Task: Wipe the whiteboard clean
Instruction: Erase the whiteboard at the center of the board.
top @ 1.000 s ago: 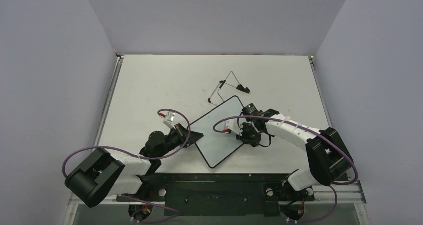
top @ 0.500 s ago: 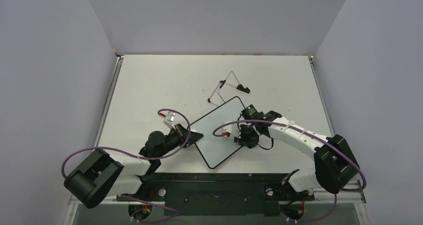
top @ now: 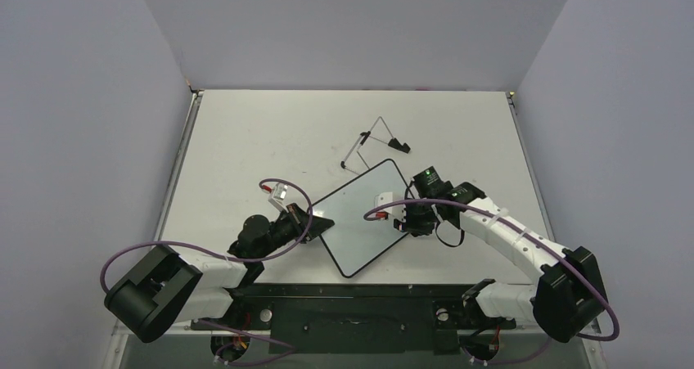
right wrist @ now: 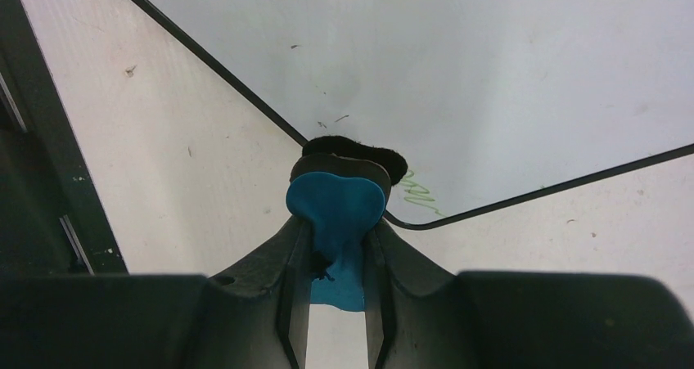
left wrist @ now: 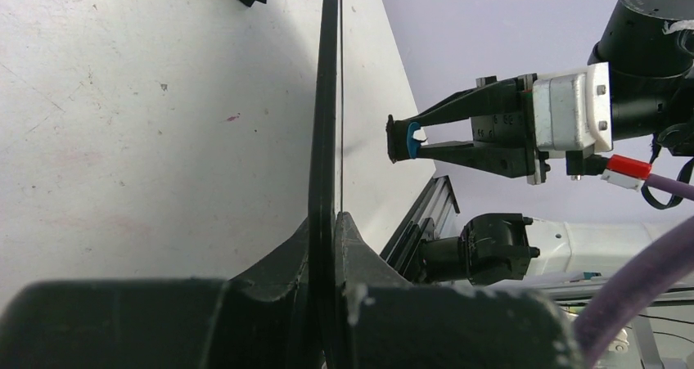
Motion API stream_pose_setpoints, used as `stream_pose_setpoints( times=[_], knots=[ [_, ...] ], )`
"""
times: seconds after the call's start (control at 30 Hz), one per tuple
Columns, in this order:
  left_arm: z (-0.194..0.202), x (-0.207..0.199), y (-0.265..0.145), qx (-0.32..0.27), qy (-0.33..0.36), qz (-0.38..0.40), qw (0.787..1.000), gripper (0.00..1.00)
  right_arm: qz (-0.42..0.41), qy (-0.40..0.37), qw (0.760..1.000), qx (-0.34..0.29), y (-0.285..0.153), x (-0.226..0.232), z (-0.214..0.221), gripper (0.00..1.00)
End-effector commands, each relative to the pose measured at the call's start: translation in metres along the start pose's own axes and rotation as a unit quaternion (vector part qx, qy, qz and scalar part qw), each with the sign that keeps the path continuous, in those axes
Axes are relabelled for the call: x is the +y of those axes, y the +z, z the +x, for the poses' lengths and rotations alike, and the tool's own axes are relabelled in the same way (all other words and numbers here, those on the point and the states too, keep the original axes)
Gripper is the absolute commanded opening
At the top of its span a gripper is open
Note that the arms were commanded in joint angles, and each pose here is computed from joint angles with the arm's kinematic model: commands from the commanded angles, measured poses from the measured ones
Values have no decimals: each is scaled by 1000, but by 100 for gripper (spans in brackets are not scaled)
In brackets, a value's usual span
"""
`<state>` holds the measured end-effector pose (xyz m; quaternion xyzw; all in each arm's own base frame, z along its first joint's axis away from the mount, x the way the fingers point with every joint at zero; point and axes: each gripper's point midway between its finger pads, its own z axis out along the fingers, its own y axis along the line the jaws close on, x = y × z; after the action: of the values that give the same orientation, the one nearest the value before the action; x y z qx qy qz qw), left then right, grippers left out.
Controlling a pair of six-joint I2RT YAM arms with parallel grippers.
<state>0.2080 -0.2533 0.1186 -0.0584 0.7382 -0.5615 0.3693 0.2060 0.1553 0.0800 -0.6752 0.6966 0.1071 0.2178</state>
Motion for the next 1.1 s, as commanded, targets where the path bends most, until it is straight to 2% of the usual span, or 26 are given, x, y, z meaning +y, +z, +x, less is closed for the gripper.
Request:
stream_pose_setpoints(
  times=[0.0, 0.23, 0.73, 1.07],
  knots=[
    [-28, -54, 3, -42, 23, 95, 994, 0, 7, -13, 999, -31, -14, -4, -9, 0],
    [-27, -53, 3, -41, 24, 93, 995, 0, 15, -21, 996, -86, -31, -7, -27, 0],
    [-26, -53, 2, -37, 27, 96, 994, 0, 19, 33, 999, -33, -14, -19, 7, 0],
    [-25, -53, 1, -36, 29, 96, 994, 0, 24, 42, 998, -31, -13, -22, 10, 0]
  ],
)
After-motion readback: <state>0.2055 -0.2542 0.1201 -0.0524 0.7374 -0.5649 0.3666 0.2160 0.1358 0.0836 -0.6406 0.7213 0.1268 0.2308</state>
